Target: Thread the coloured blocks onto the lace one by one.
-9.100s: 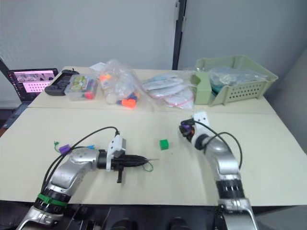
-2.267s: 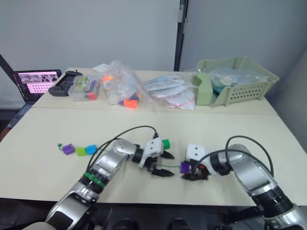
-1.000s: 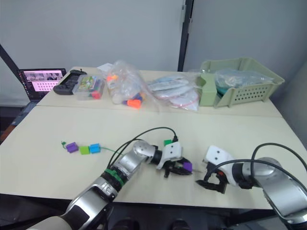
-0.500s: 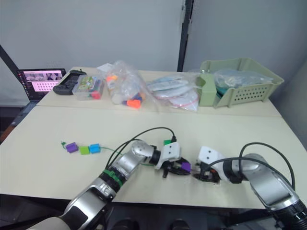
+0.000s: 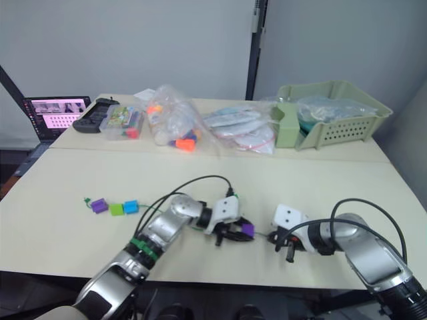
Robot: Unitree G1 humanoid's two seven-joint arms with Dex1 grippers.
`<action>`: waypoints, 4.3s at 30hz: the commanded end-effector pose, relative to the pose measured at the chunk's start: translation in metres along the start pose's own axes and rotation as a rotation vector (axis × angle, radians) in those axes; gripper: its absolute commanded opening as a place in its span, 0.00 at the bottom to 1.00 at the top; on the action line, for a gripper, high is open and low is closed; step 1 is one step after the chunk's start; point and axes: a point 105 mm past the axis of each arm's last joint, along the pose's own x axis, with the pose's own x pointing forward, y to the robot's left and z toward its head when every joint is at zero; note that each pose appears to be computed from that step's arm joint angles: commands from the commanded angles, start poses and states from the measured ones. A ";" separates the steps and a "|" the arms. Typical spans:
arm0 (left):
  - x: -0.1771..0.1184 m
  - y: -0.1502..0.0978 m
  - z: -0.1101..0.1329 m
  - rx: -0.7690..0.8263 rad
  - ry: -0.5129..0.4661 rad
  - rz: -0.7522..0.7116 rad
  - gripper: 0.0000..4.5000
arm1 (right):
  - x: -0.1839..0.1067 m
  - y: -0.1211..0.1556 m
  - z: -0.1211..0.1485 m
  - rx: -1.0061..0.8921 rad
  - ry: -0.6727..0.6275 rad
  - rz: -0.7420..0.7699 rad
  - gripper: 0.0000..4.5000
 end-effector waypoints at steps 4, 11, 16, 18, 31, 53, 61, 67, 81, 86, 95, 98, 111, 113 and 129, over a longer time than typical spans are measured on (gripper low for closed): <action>-0.056 0.005 -0.005 -0.044 -0.010 0.074 0.27 | -0.003 -0.005 -0.006 -0.013 0.046 -0.003 0.00; -0.182 0.003 -0.053 -0.143 0.172 0.254 0.27 | -0.002 -0.012 0.000 -0.045 0.044 0.019 0.00; -0.241 0.006 -0.075 -0.152 0.317 0.362 0.27 | 0.001 -0.017 0.007 -0.065 0.034 0.042 0.00; -0.255 0.008 -0.080 -0.140 0.352 0.388 0.27 | 0.003 -0.019 0.009 -0.076 0.029 0.044 0.00; -0.273 0.025 -0.047 -0.095 0.316 0.357 0.99 | 0.002 -0.015 0.016 -0.074 0.010 0.081 0.00; -0.061 -0.013 0.009 -0.002 -0.063 -0.027 0.99 | 0.013 0.016 0.068 -0.182 -0.017 0.223 0.00; -0.032 -0.018 0.018 -0.005 -0.103 -0.071 0.83 | 0.013 0.018 0.066 -0.175 -0.011 0.219 0.00; -0.030 -0.018 0.018 0.002 -0.094 -0.069 0.54 | 0.013 0.018 0.067 -0.168 -0.012 0.213 0.00; -0.023 -0.020 0.020 -0.009 -0.092 -0.082 0.54 | 0.011 0.018 0.067 -0.147 -0.018 0.211 0.00; -0.018 -0.020 0.020 -0.029 -0.090 -0.096 0.28 | 0.011 0.018 0.068 -0.138 -0.023 0.210 0.00; -0.017 -0.020 0.020 -0.032 -0.084 -0.105 0.00 | 0.008 0.019 0.069 -0.120 -0.029 0.203 0.00; -0.016 -0.019 0.020 -0.034 -0.087 -0.103 0.00 | 0.006 0.018 0.069 -0.105 -0.033 0.196 0.00; -0.020 -0.019 0.023 0.007 -0.089 -0.099 0.36 | 0.007 0.019 0.067 -0.099 -0.030 0.196 0.00; -0.020 -0.018 0.022 0.011 -0.084 -0.092 0.42 | 0.007 0.020 0.066 -0.098 -0.031 0.197 0.00; -0.017 -0.019 0.022 -0.001 -0.083 -0.104 0.01 | 0.007 0.020 0.065 -0.094 -0.034 0.193 0.00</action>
